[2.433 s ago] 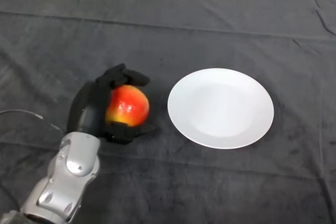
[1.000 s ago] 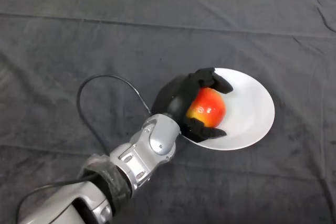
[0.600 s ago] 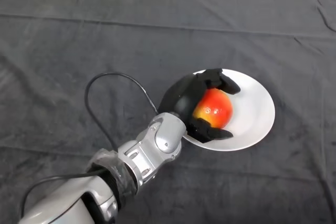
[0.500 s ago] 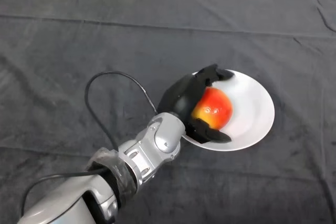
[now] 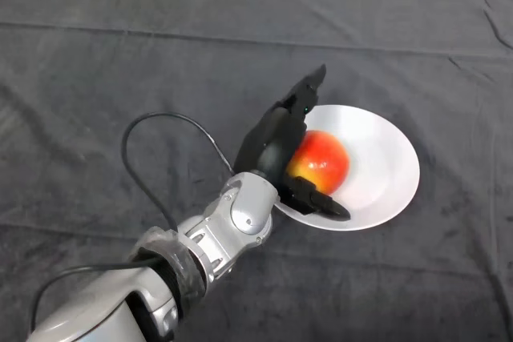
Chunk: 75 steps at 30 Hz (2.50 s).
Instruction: Move the apple to the plate
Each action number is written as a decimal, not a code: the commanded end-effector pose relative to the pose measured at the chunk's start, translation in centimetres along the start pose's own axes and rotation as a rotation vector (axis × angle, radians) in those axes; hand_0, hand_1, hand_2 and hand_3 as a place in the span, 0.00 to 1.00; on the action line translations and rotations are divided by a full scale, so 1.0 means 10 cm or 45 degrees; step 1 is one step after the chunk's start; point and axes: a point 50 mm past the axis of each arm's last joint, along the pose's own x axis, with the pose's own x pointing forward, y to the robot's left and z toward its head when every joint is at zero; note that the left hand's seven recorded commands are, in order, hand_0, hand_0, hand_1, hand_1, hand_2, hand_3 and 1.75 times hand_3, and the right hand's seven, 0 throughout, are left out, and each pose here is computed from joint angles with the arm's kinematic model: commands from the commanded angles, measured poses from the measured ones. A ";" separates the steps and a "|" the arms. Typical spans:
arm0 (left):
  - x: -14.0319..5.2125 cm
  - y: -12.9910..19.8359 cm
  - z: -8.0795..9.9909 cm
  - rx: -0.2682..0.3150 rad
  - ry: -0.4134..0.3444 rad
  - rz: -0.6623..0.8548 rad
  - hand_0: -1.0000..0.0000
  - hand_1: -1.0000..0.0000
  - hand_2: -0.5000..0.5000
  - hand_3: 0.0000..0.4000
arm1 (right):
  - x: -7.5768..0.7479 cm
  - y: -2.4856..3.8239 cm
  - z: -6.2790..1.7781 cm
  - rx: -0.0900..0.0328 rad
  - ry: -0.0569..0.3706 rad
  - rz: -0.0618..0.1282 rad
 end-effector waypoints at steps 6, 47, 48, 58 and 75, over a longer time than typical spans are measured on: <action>0.05 0.31 0.05 0.029 -0.098 0.127 1.00 1.00 0.50 0.00 | 0.051 0.110 0.045 0.048 -0.042 0.050; -1.03 1.76 -0.48 -0.009 -0.075 0.648 1.00 1.00 0.50 0.00 | 0.048 0.112 0.042 0.039 -0.041 0.050; -1.06 1.80 -0.49 -0.007 -0.072 0.665 1.00 1.00 0.50 0.00 | 0.048 0.112 0.042 0.039 -0.041 0.050; -1.49 2.25 -0.61 0.017 -0.030 0.863 1.00 1.00 0.50 0.00 | 0.048 0.112 0.042 0.037 -0.040 0.049; -2.20 2.78 -0.79 0.035 0.052 1.221 1.00 1.00 0.50 0.00 | 0.048 0.112 0.042 0.037 -0.040 0.048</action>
